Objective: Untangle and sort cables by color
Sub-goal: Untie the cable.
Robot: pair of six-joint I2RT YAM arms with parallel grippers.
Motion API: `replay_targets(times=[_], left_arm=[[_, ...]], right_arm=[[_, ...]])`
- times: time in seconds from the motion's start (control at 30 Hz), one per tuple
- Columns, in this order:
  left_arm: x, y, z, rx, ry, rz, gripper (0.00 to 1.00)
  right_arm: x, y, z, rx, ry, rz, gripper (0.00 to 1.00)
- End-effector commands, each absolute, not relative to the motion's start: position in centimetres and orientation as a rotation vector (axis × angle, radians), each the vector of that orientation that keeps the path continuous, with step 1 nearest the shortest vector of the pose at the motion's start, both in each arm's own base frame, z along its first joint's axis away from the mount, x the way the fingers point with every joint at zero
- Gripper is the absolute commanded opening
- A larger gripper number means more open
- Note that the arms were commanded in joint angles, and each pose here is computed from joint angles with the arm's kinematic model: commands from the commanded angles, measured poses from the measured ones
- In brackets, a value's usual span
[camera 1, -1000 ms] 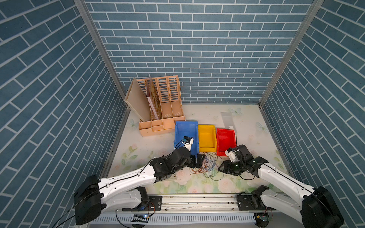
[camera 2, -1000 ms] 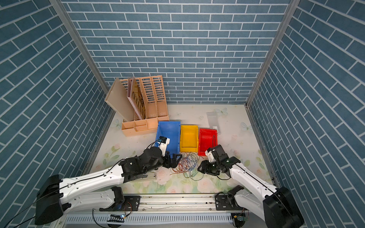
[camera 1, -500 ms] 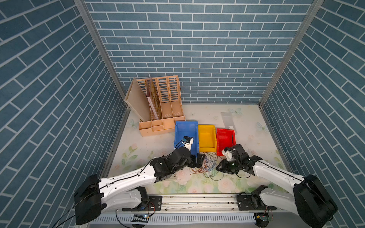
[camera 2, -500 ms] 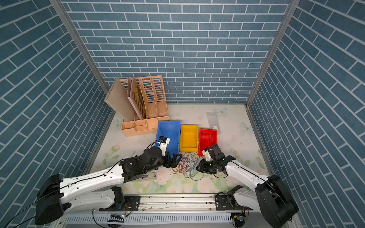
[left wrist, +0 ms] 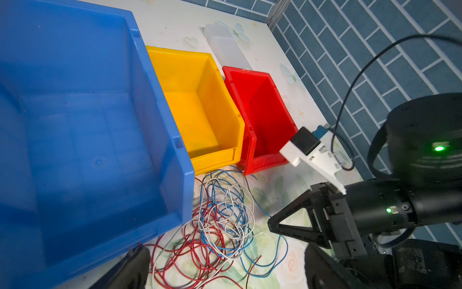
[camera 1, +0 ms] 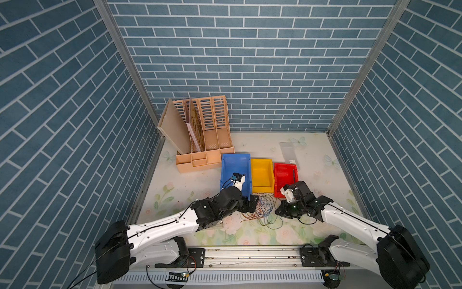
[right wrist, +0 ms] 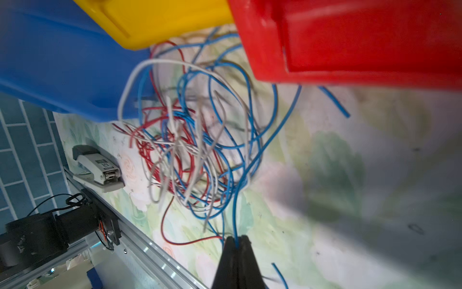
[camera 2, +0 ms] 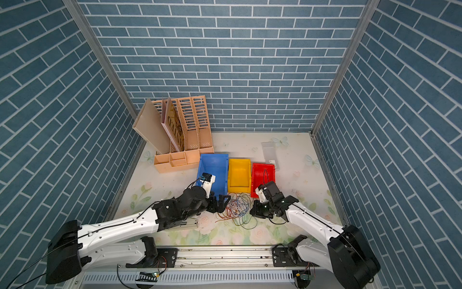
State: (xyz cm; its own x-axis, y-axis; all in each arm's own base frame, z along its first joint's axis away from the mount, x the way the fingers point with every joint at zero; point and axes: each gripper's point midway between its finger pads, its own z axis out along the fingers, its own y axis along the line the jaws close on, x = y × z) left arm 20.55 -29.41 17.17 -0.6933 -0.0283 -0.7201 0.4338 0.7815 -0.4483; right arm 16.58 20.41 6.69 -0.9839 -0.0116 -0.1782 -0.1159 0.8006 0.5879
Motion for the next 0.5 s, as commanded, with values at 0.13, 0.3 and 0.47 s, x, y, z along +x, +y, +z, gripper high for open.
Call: replay_targets(times=[0.13, 0.3, 0.47], left_arm=[[21.2, -30.4, 23.3, 0.352, 2.009, -0.863, 1.0], [20.6, -30.9, 27.4, 0.403, 1.851, -0.95, 0.99], [20.6, -30.7, 29.9, 0.436, 1.766, -0.943, 1.0]], right_arm=[[17.6, 20.0, 13.8, -0.146, 2.724, 0.871, 0.0], [18.4, 20.5, 18.7, -0.175, 2.613, 0.915, 0.0], [18.9, 21.4, 24.3, -0.203, 2.472, 1.012, 0.0]])
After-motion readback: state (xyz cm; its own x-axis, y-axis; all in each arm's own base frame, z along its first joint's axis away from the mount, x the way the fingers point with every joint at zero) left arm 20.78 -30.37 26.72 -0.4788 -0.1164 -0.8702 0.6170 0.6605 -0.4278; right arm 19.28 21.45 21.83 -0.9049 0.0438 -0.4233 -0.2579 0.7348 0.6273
